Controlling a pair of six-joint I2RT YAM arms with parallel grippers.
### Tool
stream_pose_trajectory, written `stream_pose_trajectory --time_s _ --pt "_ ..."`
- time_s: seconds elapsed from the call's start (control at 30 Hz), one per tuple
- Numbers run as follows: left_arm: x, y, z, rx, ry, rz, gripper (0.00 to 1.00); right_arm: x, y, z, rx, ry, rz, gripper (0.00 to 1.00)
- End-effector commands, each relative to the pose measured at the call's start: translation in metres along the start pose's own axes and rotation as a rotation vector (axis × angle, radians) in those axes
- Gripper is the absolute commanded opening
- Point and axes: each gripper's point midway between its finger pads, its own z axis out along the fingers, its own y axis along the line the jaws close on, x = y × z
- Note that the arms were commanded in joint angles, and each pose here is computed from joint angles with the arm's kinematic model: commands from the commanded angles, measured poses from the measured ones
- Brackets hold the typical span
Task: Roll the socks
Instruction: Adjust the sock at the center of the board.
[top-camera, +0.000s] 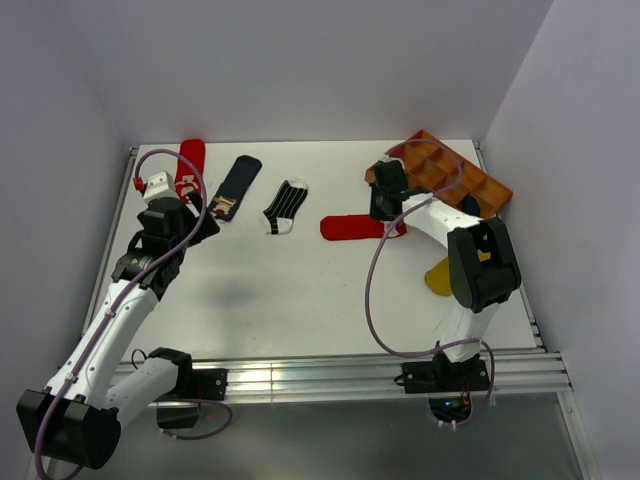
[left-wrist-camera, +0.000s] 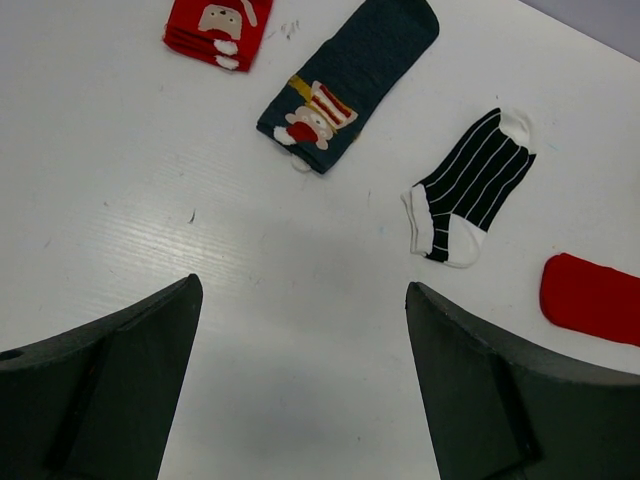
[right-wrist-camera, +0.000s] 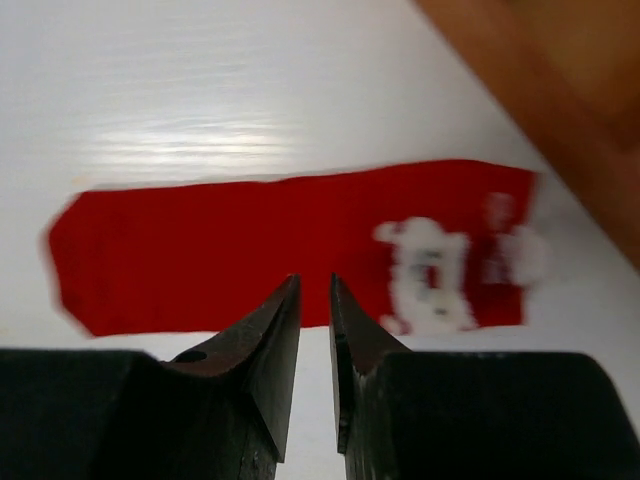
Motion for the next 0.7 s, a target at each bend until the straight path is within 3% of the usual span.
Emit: stream_pose_trajectory --time_s 0.0,0.23,0.4,0.6,0.67 --pt "-0.008 -0.007 -0.001 0.033 -0.024 -0.030 0.88 0.004 -0.040 0.009 0.116 0.017 0.040 0.25" --pt "-0.008 -0.006 -0.002 0.031 -0.027 -0.032 0.89 0.006 -0.054 0.023 0.146 0.096 0.075 0.25" --pt "-0.011 -0.008 -0.004 0.041 -0.036 -0.033 0.89 0.055 -0.054 0.025 0.145 0.258 0.121 0.23" --pt "-0.011 -0.010 -0.006 0.055 -0.036 -0.034 0.89 0.095 -0.019 0.002 0.042 0.350 0.137 0.22" --pt "-0.011 -0.012 -0.006 0.066 -0.033 -0.033 0.89 0.106 0.013 -0.011 -0.037 0.363 0.108 0.22"
